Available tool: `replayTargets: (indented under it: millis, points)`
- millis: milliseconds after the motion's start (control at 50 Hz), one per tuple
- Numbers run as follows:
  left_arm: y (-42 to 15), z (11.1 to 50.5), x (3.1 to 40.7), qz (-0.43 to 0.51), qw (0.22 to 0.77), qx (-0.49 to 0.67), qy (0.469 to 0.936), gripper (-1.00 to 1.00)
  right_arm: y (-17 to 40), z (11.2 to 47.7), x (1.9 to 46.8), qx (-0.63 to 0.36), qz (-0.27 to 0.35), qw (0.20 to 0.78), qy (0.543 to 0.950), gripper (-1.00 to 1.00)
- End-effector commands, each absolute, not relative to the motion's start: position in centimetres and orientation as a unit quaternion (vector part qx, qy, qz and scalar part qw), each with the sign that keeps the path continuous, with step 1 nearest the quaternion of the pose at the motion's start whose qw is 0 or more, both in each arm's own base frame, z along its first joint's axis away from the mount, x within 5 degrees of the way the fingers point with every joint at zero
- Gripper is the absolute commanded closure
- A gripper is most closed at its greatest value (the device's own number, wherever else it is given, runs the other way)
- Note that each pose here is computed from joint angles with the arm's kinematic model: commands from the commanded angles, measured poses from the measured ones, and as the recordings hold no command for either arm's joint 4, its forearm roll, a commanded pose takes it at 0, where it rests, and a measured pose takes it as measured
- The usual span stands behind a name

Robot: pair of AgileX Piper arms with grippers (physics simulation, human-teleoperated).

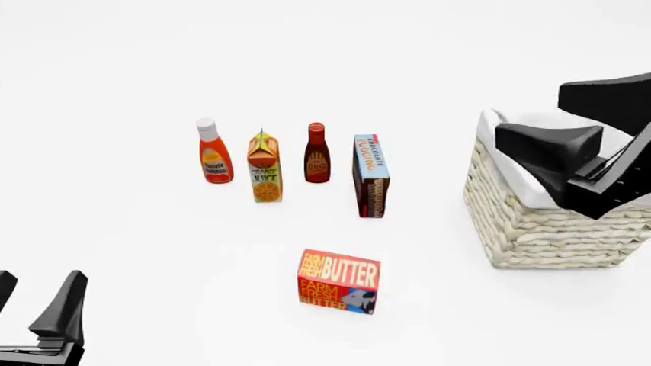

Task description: Pick the butter and place it in the basket.

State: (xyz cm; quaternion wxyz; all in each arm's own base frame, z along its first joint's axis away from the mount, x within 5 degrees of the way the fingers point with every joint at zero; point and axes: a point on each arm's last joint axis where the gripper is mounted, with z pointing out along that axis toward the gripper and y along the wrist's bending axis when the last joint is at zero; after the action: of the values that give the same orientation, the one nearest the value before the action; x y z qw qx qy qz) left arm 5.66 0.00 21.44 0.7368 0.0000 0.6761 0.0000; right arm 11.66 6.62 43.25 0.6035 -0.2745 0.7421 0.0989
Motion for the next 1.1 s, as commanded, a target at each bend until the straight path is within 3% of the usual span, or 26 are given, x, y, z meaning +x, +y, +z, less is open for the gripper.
replayTargets:
  millis: [20,520,1100]
  points:
    - [0.0,21.4,5.7,0.000,0.737,0.000,0.676,-1.00,7.7,44.2,12.4,-0.309,0.097,0.591,0.739,-1.00]
    - [0.0,21.4,5.7,0.000,0.737,0.000,0.676,-1.00,9.0,43.3,11.9,-0.370,0.103,0.554,0.739,-1.00]
    - [0.0,21.4,5.7,0.000,0.737,0.000,0.676,-1.00,13.1,44.1,15.3,-0.424,0.097,0.514,0.739,-1.00]
